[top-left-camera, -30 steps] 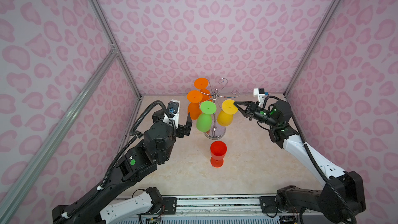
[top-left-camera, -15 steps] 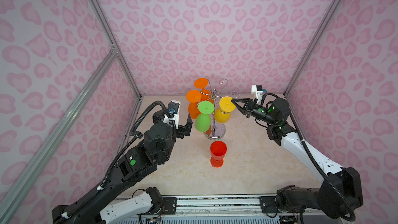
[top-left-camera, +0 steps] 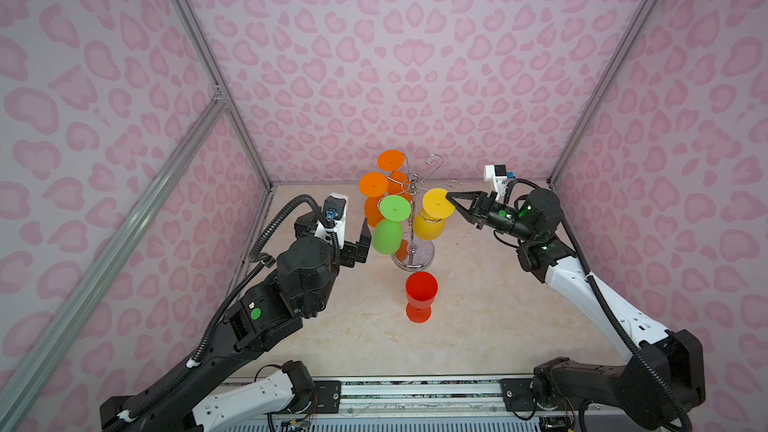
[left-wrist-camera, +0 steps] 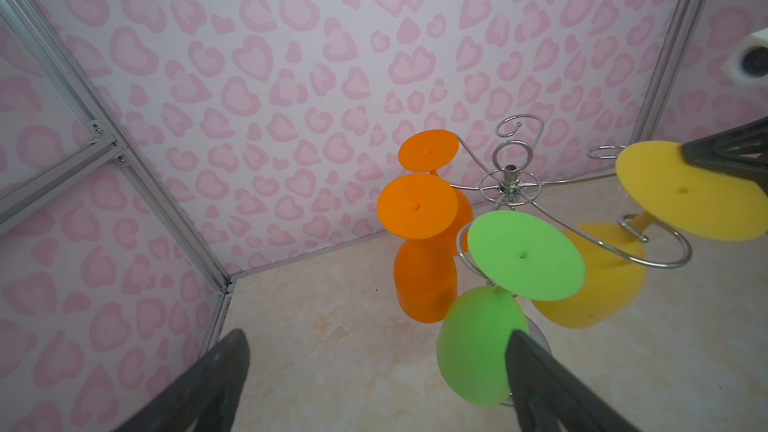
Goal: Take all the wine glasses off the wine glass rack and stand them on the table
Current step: 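Close the right gripper on the yellow glass's foot at the rack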
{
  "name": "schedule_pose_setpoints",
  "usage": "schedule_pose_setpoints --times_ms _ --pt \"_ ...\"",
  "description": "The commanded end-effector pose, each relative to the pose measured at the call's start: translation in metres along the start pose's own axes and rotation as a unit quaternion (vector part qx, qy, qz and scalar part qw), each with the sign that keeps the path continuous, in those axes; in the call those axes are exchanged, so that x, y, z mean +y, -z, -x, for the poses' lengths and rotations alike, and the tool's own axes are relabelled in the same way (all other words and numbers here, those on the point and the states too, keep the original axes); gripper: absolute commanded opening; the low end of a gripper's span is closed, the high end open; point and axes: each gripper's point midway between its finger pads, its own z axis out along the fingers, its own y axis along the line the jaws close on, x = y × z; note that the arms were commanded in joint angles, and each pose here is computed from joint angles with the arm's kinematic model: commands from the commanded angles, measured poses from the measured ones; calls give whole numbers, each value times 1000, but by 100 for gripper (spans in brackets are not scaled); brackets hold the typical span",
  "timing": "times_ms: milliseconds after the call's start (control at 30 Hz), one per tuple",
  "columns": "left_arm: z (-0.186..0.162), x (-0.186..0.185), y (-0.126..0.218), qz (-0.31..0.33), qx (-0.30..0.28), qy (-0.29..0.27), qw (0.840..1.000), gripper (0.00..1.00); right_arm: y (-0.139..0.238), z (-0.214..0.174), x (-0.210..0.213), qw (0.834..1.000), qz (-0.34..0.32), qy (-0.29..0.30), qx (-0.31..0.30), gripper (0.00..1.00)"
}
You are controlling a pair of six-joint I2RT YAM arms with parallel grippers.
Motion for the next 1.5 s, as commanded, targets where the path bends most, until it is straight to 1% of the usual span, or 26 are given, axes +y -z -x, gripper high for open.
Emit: schedule_pose_setpoints --times_ms 0,333,933,1467 --pt "8 1 1 -1 -11 6 1000 98 3 -3 4 1000 -3 15 4 0" --pt "5 1 1 -1 -8 7 1000 98 12 -10 11 1000 -6 24 7 0" --pt "1 2 4 -4 -7 14 1000 98 0 -24 20 999 5 24 25 0" --pt "-4 6 7 0 -4 13 1000 98 -21 -10 -1 999 -20 8 24 0"
